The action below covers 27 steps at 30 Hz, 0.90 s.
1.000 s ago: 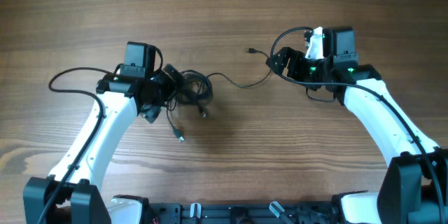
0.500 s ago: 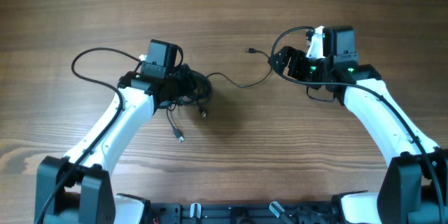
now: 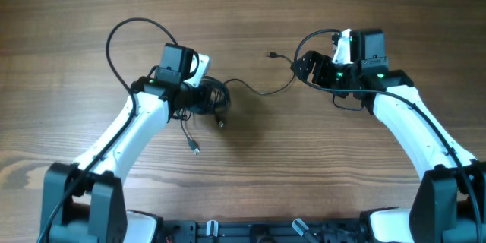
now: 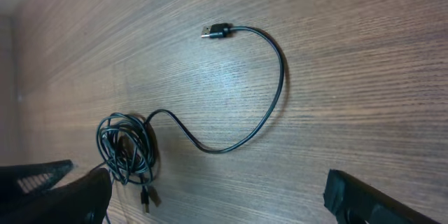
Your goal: Untangle cables
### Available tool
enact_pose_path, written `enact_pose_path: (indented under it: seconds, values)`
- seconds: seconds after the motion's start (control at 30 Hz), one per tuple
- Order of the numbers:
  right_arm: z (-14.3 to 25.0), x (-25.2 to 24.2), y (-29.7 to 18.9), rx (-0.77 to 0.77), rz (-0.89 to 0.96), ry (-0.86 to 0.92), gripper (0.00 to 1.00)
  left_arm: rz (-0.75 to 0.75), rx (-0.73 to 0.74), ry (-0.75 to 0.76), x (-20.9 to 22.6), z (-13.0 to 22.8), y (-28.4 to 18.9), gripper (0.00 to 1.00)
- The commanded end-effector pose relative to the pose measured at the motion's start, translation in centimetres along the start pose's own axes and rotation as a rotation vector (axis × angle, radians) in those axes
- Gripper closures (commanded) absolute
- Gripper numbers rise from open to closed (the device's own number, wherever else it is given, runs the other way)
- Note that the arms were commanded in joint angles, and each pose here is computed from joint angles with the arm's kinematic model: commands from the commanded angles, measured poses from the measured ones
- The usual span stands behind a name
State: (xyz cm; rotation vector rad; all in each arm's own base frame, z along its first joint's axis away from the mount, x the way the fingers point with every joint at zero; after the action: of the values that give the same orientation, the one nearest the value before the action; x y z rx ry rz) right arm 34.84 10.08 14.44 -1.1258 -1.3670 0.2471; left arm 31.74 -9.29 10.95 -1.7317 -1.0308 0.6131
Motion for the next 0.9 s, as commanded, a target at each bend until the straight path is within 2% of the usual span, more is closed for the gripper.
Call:
enact_pose_path:
  seconds: [0.0, 0.03, 0.1, 0.13, 0.23, 0.33, 0.4, 0.47, 0.5, 0.63, 0.8, 0.87]
  values:
    - [-0.1, -0.1, 0.0, -0.008, 0.016, -0.014, 0.0, 0.032, 0.111, 0.034, -0.3, 1.7, 2.3, 0.42]
    - [-0.1, -0.1, 0.0, -0.007, 0.016, -0.014, 0.0, 0.044, 0.129, 0.033, -0.4, 2.0, 2.9, 0.45]
    - [-0.1, -0.2, 0.0, -0.006, 0.017, -0.013, 0.01, 0.053, 0.159, 0.031, -0.5, 2.4, 3.9, 0.67]
    - [0.0, -0.2, 0.0, -0.003, 0.018, -0.011, 0.01, 0.055, 0.167, 0.03, -0.5, 2.6, 4.0, 0.96]
    - [0.6, 0.2, 0.0, 0.038, -0.015, -0.013, 0.01, 0.043, 0.139, -0.006, -0.4, 2.1, 3.1, 0.96]
    - [1.7, 1.5, -0.2, 0.124, -0.127, -0.083, 0.06, 0.011, 0.024, -0.099, -0.1, 0.3, -0.1, 0.96]
    - [2.3, 2.2, -0.3, 0.161, -0.182, -0.128, 0.16, 0.035, -0.073, -0.126, -0.5, -0.8, -2.7, 0.96]
    - [3.2, 3.2, 0.0, 0.185, -0.211, -0.175, 0.35, 0.108, -0.214, -0.107, -1.6, -2.1, -6.5, 0.96]
    - [3.6, 3.9, 0.3, 0.188, -0.226, -0.204, 0.36, 0.127, -0.258, -0.099, -1.9, -2.4, -7.7, 0.96]
    - [5.5, 7.4, 1.1, 0.188, -0.311, -0.31, 0.36, 0.136, -0.363, -0.089, -2.4, -2.5, -11.3, 0.96]
    - [6.3, 9.6, 2.1, 0.133, -0.298, -0.226, 0.34, 0.136, -0.375, -0.105, -2.7, -1.9, -12.5, 0.96]
    - [6.6, 9.4, 2.5, 0.11, -0.254, -0.223, 0.26, 0.14, -0.371, -0.124, -2.7, -1.9, -12.5, 0.96]
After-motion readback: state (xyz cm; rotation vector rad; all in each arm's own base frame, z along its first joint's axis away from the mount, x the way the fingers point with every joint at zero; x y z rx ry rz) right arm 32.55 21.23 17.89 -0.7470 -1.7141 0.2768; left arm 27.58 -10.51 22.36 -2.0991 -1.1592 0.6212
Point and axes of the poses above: each gripper's point midway between its finger pads, its own y axis out along the fingers, its own x axis along the line the jaws close on, z = x × y, the point moved 5 cm from there along -y, back along the fingers, and after that the axes turned 12 degrees about y, right-handed, at the moved point
